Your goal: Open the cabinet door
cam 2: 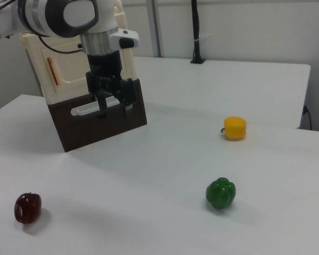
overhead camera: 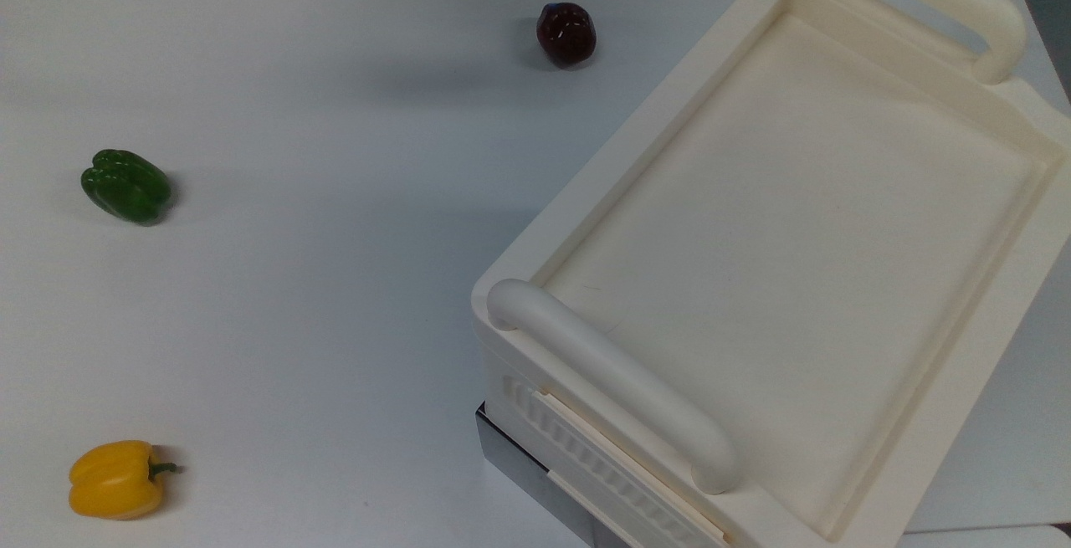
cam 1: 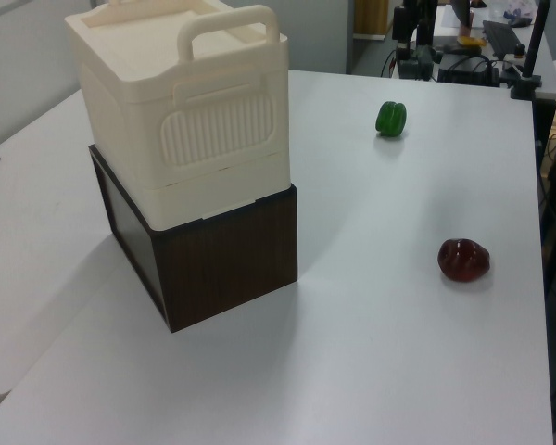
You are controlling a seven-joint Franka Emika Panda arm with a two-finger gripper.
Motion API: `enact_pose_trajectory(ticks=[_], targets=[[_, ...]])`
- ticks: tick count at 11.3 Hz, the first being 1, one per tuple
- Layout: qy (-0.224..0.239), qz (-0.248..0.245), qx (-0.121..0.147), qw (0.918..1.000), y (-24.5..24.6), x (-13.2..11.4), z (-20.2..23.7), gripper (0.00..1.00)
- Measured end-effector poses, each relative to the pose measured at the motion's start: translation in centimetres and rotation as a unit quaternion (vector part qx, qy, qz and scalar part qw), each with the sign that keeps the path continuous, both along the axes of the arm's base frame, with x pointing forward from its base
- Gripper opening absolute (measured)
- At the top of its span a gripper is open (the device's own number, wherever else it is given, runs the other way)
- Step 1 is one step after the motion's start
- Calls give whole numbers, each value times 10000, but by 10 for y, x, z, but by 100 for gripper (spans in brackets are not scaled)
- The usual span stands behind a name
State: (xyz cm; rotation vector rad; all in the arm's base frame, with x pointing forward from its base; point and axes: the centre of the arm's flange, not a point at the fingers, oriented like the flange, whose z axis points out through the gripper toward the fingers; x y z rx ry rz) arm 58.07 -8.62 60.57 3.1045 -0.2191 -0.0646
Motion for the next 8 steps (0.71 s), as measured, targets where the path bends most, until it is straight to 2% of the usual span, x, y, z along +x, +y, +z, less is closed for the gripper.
enact_pose_trajectory(ticks=[8], targets=[[52,10,37,10000,2,2,-6,100]])
